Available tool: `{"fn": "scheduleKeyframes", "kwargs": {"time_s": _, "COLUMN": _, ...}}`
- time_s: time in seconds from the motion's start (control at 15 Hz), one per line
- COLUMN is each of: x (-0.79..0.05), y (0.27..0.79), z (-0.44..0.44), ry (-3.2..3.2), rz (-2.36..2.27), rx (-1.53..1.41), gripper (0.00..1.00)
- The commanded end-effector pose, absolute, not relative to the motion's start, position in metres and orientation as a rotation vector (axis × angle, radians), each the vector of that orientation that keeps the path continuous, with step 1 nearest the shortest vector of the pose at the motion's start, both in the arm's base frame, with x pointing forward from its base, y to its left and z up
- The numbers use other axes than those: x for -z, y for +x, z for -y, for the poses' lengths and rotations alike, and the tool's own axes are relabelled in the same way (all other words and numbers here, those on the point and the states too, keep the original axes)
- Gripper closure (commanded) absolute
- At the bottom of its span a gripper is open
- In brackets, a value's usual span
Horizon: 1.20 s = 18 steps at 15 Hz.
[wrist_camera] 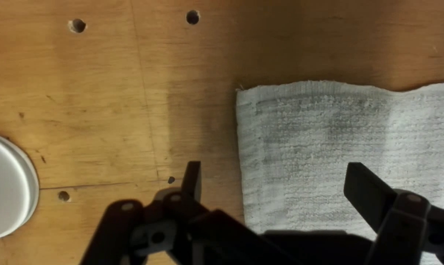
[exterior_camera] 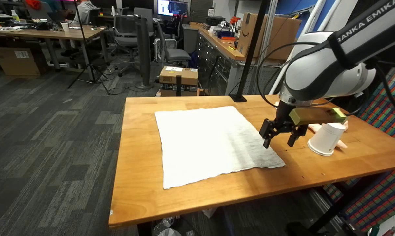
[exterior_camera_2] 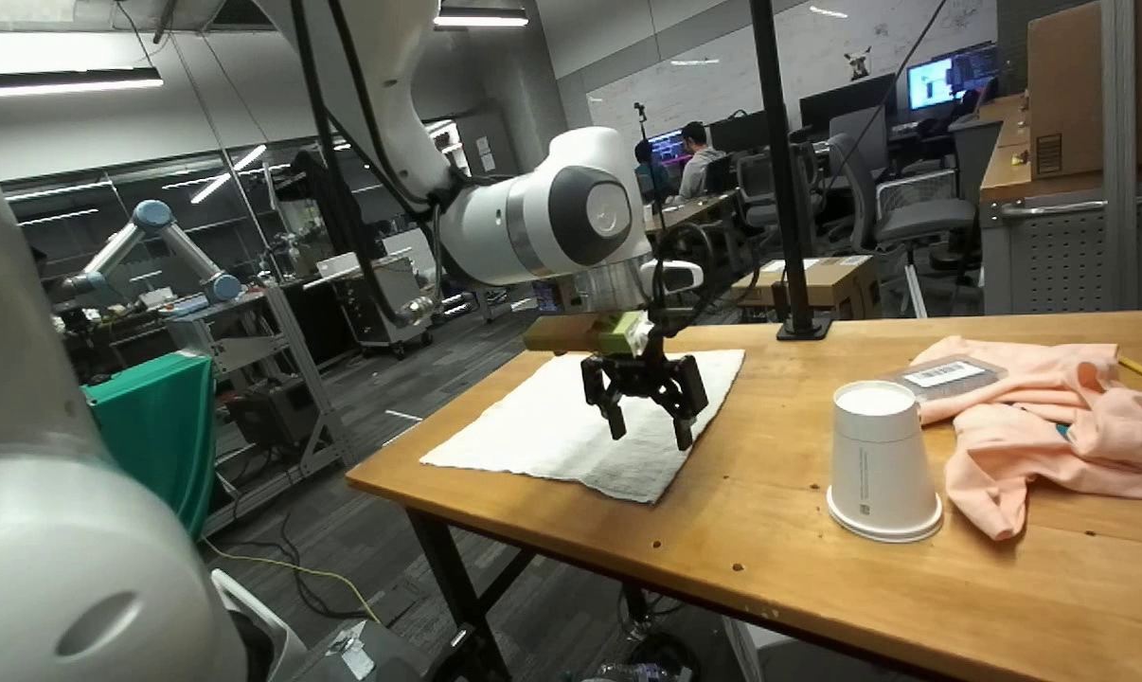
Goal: Fold the towel
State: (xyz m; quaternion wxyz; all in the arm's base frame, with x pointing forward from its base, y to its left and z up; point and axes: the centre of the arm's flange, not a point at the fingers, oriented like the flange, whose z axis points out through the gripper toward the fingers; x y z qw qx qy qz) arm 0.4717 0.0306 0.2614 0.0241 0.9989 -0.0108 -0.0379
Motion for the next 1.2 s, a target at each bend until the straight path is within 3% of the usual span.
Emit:
{"fn": "scheduleKeyframes", "kwargs": {"time_s": 0.0, "x": -0.246, "y": 0.482, "z": -0.026, "ry": 3.107, "rz": 0.052, "rx": 0.124, "gripper": 0.0}}
{"fn": "scheduleKeyframes", "kwargs": {"time_s": 0.8, "x": -0.207, "y": 0.47, "z": -0.024, "ry": 3.109, "rz": 0.097, "rx": 0.267, "gripper": 0.02}}
{"fn": "scheduleKeyframes", "kwargs": {"time_s": 0.87, "x": -0.208, "y": 0.47, "z": -0.024, "ry": 3.111, "rz": 0.102, "rx": 0.265, "gripper": 0.25}}
{"fn": "scheduleKeyframes", "kwargs": {"time_s": 1.0, "x": -0.211, "y": 0.47, "z": -0.024, "ry": 3.111, "rz": 0.112, "rx": 0.269, "gripper": 0.29}}
{"fn": "scheduleKeyframes", "kwargs": {"time_s": 1.13, "x": -0.215, "y": 0.47, "z": -0.023, "ry": 3.107, "rz": 0.117, "rx": 0.273, "gripper": 0.45}}
